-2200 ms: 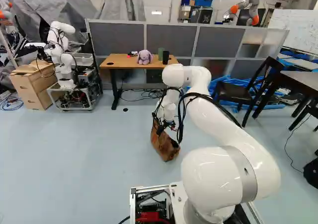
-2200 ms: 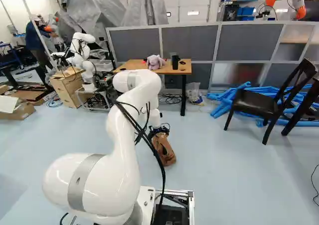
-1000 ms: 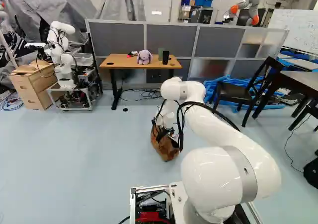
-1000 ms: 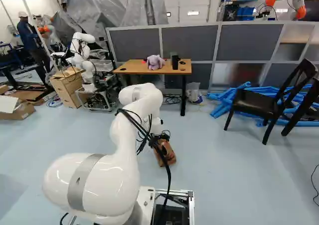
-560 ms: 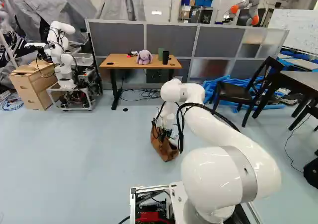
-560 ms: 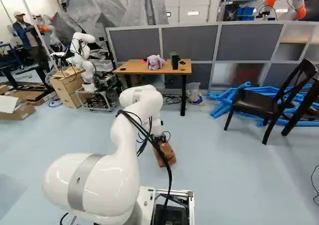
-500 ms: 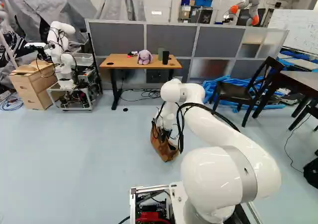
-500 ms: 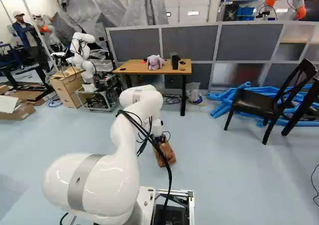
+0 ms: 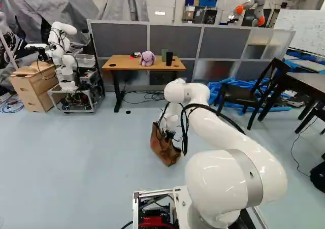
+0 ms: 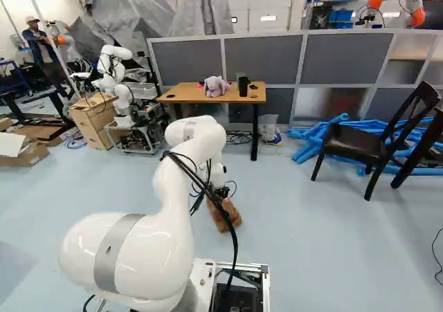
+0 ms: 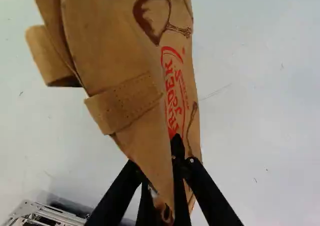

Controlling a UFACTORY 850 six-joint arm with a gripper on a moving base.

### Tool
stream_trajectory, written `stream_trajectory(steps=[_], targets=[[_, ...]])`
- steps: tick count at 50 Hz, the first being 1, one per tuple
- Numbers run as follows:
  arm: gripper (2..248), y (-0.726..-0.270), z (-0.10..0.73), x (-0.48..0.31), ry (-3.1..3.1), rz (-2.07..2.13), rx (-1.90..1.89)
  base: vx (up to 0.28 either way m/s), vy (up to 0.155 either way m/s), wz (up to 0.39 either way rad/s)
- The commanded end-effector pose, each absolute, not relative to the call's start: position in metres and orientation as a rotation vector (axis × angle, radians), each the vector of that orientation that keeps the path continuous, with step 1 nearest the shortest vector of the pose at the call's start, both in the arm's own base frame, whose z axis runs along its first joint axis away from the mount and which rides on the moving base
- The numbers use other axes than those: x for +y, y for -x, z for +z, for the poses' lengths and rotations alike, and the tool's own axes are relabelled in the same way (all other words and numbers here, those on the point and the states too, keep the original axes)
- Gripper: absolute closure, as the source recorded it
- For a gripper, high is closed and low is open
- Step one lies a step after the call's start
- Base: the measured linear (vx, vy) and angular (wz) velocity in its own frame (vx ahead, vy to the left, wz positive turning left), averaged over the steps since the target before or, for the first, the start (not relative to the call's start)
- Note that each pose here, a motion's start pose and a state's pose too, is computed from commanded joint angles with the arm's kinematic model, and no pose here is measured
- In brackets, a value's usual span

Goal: Pick up the bag on the ground and place it on the table

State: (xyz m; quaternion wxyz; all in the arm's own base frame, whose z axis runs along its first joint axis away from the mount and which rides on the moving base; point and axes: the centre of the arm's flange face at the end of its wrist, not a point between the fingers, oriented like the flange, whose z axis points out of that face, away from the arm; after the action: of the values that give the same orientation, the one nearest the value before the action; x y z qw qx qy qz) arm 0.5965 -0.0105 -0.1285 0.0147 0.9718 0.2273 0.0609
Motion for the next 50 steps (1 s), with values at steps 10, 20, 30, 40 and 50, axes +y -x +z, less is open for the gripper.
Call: stream_trajectory(steps=[10, 20, 30, 40, 50], targets=[[225, -0.597, -0.113, -0.010, -3.024, 0.191, 0.707, 0.000, 0.000, 0.000], [225, -0.597, -0.098, -0.010, -3.024, 0.194, 0.707, 0.000, 0.000, 0.000], [225, -0.596, -0.083, -0.010, -3.023, 0.198, 0.707, 0.000, 0.000, 0.000], [225, -0.596, -0.068, -0.010, -3.022, 0.203, 0.707, 0.000, 0.000, 0.000], [225, -0.595, -0.053, -0.010, -3.020, 0.209, 0.706, 0.000, 0.000, 0.000]])
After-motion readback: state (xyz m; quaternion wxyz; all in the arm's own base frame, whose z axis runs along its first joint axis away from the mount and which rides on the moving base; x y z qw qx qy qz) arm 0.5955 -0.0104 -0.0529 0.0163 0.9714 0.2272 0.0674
